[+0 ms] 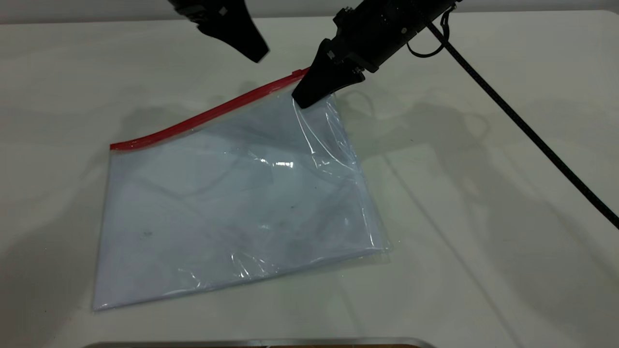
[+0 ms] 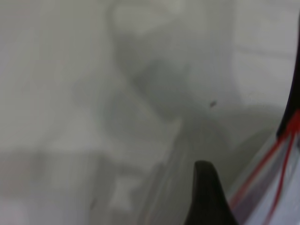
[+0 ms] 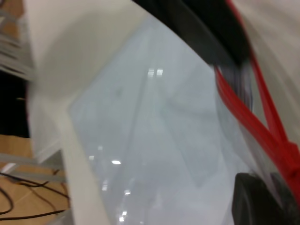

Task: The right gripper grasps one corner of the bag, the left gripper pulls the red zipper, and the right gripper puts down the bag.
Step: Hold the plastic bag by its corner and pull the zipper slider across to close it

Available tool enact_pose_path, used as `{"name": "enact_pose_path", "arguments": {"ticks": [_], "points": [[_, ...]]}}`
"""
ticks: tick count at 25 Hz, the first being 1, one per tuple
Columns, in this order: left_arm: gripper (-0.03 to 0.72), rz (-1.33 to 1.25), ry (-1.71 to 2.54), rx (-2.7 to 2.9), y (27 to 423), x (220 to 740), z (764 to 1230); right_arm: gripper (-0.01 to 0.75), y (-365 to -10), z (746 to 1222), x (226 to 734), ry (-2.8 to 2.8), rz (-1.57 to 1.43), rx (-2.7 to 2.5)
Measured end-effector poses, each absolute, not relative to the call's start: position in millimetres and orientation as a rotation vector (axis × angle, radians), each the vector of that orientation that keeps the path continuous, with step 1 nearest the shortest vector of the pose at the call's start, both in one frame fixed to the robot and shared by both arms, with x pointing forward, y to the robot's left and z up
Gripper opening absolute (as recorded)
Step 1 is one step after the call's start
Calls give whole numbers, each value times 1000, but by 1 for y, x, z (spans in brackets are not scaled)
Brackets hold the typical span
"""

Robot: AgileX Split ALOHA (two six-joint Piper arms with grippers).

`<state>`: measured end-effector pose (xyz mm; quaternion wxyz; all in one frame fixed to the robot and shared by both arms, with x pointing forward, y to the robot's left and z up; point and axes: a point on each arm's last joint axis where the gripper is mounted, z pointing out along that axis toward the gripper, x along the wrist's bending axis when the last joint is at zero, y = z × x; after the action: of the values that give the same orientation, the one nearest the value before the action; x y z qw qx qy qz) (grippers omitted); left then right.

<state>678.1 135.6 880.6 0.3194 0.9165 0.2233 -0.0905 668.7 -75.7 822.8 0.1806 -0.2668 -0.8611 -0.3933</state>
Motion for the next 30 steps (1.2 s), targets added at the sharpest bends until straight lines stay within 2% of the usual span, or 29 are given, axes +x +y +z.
{"name": "enact_pose_path", "arguments": {"ticks": [10,14,18,26,30], "points": [[540,-361,539,2281,125,675,868,33,-73,830,669,-2388,-1191,-701],[518,-363,534,2277,122,674,868,33,-73,832,670,-2388,-1199,-700],[441,-360,528,2277,119,674,868,33,-73,832,670,-2392,-1199,-701],[182,-364,530,2269,118,674,869,33,-73,834,671,-2392,-1209,-709],[121,-363,528,2269,118,674,869,33,-76,834,673,-2390,-1215,-721]]}}
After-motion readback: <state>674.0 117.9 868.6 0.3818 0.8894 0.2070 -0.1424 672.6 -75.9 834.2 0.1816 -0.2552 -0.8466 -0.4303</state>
